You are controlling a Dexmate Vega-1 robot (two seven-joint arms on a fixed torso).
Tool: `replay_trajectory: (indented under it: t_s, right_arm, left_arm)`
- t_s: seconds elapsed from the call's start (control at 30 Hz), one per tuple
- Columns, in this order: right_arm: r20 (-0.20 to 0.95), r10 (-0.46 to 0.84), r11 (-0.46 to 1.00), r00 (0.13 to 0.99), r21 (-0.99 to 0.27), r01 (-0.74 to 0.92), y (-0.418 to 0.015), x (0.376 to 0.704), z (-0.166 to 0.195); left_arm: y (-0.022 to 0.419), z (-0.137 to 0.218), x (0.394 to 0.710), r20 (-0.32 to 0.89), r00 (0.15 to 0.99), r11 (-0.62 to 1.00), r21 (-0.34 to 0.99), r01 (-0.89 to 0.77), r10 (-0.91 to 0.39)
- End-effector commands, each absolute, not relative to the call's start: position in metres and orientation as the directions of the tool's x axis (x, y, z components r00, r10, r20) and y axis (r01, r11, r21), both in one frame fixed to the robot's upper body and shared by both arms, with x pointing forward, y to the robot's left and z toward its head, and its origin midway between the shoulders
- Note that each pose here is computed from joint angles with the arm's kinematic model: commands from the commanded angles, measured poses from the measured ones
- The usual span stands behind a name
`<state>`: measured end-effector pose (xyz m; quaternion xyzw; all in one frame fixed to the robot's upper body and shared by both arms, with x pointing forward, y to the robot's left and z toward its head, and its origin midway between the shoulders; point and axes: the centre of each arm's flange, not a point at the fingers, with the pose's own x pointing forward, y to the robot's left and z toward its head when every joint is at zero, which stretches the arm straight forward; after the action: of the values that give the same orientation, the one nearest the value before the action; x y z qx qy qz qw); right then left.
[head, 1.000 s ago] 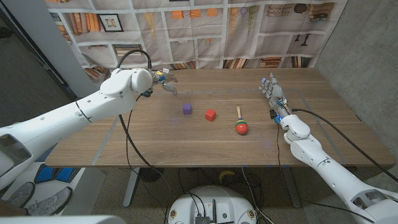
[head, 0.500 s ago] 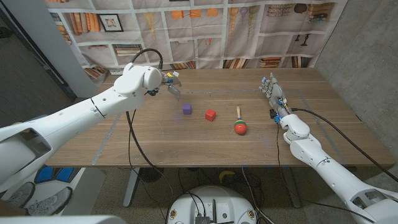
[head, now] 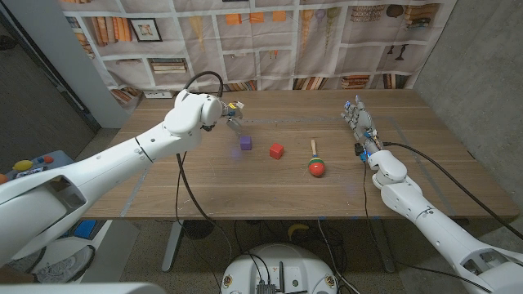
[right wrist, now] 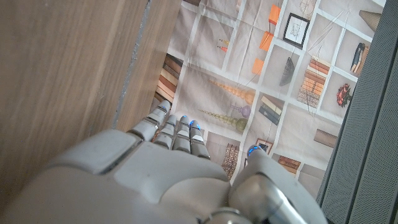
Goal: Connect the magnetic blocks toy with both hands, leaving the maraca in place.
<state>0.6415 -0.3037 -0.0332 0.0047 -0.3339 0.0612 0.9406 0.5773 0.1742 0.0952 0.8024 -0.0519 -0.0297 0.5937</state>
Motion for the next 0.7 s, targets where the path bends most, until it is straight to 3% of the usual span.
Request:
replay_trajectory:
  t_s: [0.03, 0.7]
  right_arm:
    - [0.63, 0.109, 0.993, 0.769, -0.027, -0.119, -0.306, 0.638, -0.036]
    - [0.637, 0.096, 0.993, 0.765, -0.012, -0.115, -0.313, 0.635, -0.039]
  left_arm:
    - [0.164, 0.082, 0.581, 0.017, 0.995, -0.285, 0.957, -0.045, -0.098]
    - [0.148, 0.059, 0.598, -0.019, 0.997, -0.284, 0.959, -0.005, -0.079]
